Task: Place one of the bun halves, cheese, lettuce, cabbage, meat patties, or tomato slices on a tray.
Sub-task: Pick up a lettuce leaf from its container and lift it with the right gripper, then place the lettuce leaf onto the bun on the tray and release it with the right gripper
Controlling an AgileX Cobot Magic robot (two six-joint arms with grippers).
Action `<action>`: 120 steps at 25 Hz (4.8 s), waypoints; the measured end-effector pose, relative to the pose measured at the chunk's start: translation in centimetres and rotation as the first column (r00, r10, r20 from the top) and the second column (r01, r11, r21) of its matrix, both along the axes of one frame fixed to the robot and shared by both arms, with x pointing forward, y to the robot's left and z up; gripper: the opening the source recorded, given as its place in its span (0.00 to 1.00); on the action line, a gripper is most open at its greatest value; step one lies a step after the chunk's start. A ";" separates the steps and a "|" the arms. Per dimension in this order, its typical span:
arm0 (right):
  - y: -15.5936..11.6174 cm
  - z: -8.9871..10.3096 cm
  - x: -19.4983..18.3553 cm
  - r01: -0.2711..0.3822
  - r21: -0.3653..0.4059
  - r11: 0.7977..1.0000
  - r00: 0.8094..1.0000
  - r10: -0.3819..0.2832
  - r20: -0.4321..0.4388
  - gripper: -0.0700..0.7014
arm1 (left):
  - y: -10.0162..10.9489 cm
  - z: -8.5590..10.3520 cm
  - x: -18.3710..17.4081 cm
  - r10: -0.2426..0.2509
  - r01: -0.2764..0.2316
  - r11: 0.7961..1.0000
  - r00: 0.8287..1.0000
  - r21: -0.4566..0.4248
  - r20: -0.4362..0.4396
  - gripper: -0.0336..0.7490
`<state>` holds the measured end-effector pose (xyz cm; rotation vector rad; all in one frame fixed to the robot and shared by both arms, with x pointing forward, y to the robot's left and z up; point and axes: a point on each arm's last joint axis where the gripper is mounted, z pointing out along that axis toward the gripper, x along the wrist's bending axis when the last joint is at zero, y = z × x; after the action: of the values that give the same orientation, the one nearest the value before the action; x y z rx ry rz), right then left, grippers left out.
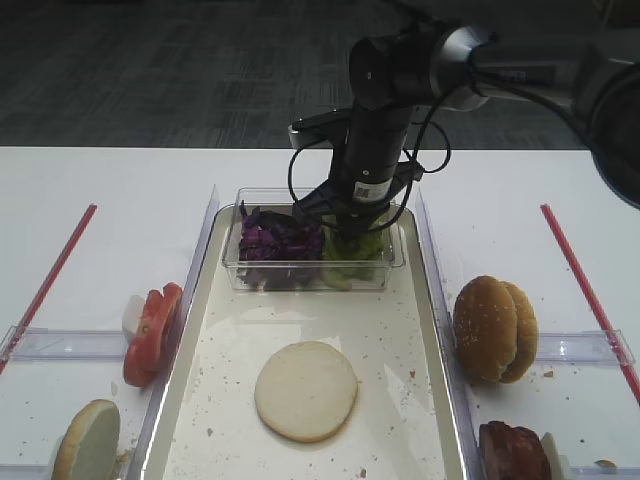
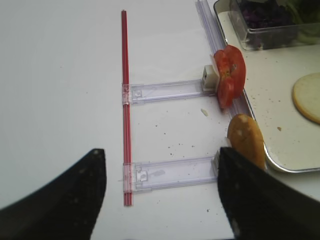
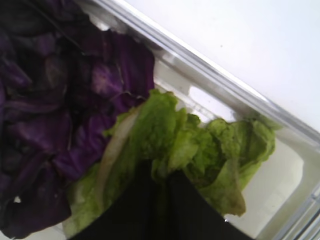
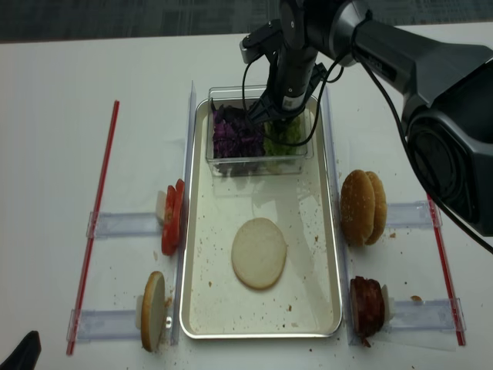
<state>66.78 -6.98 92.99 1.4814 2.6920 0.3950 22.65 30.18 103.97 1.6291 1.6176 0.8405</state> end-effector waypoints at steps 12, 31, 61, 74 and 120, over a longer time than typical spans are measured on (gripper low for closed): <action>-0.3 1.9 -0.2 -0.007 -0.023 1.000 1.000 0.007 0.000 0.19 | 0.0 0.0 0.0 0.000 0.000 1.000 1.000 0.000 0.000 0.61; 0.8 7.8 0.4 0.014 0.075 0.997 1.000 -0.016 0.023 0.18 | 0.0 0.0 0.0 0.000 0.000 1.000 1.000 0.000 0.000 0.61; 1.2 11.8 -2.2 0.027 0.144 0.989 0.999 -0.031 0.026 0.18 | 0.0 0.0 0.0 0.000 0.000 1.000 1.000 0.000 0.000 0.61; 3.7 13.5 -10.0 -0.092 0.119 0.989 0.995 0.096 -0.032 0.18 | 0.0 0.0 0.0 0.000 0.000 1.000 1.000 0.000 0.000 0.61; 5.8 6.2 -17.5 -0.219 0.104 0.970 0.935 0.239 -0.263 0.18 | 0.0 0.0 0.0 0.000 0.000 1.000 1.000 0.000 0.000 0.61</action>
<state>49.25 -1.19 99.22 1.3293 3.1178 0.3213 22.65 30.18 103.97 1.6291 1.6176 0.8405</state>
